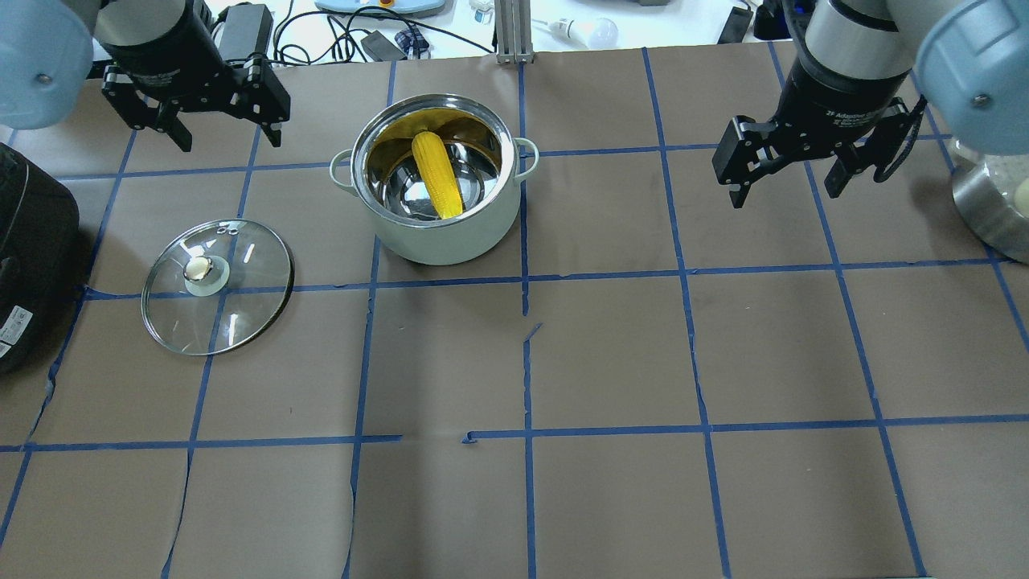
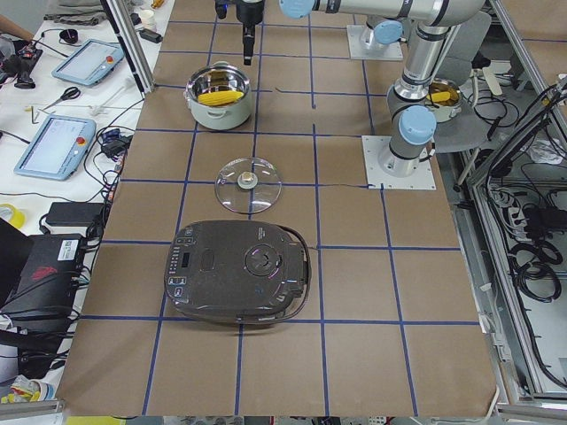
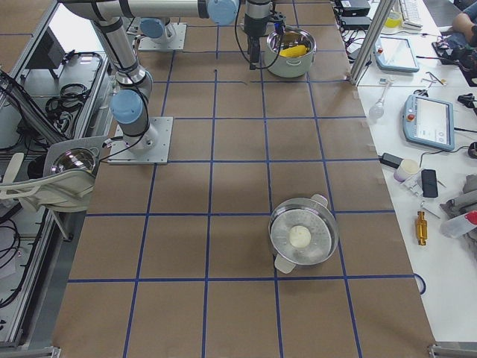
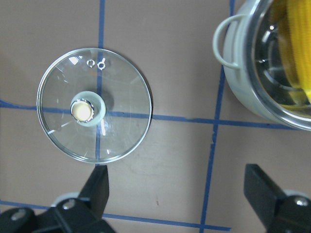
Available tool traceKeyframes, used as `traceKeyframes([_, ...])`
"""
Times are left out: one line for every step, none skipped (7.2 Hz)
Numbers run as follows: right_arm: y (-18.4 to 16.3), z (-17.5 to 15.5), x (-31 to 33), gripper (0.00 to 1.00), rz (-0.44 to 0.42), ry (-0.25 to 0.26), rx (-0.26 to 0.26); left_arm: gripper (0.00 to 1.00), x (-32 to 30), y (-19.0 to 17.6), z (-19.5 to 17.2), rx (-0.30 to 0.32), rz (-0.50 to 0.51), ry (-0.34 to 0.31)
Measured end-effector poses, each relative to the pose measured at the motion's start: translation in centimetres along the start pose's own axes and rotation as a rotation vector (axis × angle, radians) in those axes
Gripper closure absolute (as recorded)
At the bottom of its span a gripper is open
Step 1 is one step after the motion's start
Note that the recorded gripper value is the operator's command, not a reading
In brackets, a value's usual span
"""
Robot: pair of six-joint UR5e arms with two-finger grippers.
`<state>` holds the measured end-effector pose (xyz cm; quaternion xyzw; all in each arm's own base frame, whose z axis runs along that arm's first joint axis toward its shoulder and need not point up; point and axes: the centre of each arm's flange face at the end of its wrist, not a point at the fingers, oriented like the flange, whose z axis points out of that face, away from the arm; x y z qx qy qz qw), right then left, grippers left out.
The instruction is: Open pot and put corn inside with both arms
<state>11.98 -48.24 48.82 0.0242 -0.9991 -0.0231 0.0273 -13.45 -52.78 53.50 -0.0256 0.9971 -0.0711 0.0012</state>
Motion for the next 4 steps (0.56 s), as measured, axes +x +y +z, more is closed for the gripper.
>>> traceKeyframes([0.1,-0.2,-0.1,0.0,0.0,-0.006,0.001,0.0,0.4,0.8,-0.9,0.011,0.008,0.019])
traceKeyframes([0.1,-0.4,-0.2,0.0,0.0,-0.022,0.003,0.0,0.5,1.4,-1.2,0.014,0.013,0.027])
traceKeyframes([0.1,-0.7,-0.5,0.0,0.001,-0.044,0.004,0.0,0.5,2.0,-1.1,0.01,0.017,0.029])
traceKeyframes([0.1,-1.1,-0.5,0.0,0.002,-0.053,0.003,0.0,0.4,2.5,-0.9,0.005,0.026,0.029])
